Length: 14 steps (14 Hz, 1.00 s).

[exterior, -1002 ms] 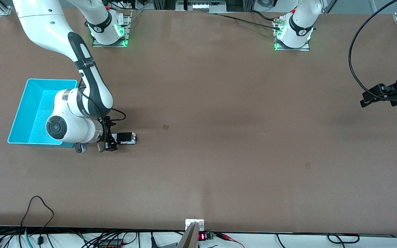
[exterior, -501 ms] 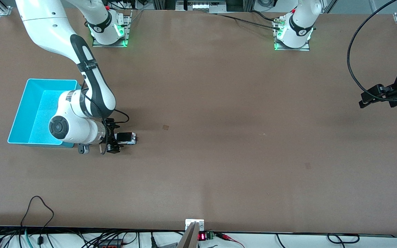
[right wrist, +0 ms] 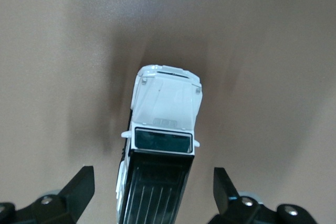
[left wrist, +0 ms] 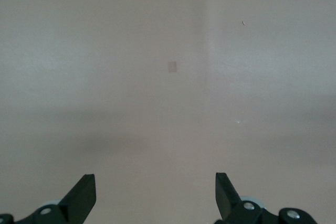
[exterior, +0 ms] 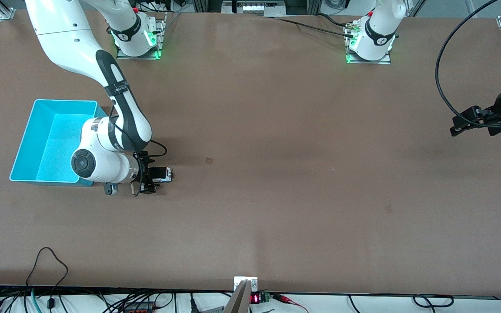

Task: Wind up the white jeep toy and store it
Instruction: 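Lower the right gripper and close it on the jeep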

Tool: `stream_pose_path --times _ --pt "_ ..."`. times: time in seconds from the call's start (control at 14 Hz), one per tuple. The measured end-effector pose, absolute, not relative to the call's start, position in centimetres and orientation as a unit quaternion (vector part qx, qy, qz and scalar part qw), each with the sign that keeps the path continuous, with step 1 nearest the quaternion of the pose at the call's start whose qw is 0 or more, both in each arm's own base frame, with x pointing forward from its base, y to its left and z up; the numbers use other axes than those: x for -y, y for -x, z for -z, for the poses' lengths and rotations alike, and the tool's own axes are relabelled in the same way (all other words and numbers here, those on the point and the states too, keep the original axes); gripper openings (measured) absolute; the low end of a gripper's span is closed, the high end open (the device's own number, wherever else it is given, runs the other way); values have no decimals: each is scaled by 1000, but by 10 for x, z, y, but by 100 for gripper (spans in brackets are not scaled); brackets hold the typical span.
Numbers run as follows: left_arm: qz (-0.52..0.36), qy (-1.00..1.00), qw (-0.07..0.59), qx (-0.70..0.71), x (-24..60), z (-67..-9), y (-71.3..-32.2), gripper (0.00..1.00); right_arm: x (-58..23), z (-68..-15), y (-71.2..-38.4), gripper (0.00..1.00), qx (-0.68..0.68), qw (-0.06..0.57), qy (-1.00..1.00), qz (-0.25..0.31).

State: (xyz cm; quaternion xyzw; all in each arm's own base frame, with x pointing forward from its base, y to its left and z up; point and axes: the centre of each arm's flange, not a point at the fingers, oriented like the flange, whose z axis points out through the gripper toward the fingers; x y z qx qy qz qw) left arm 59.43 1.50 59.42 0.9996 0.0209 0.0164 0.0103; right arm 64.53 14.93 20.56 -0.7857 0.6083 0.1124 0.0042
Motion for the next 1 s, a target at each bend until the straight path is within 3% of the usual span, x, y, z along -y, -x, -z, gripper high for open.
stream_pose_path --times 0.93,1.0 --pt "-18 -1000 10 -21 -15 -595 -595 100 -157 -186 -643 100 -604 0 790 -110" --pt "-21 -1000 10 -21 -15 -595 -595 100 -158 -186 -643 93 -600 0 792 -110"
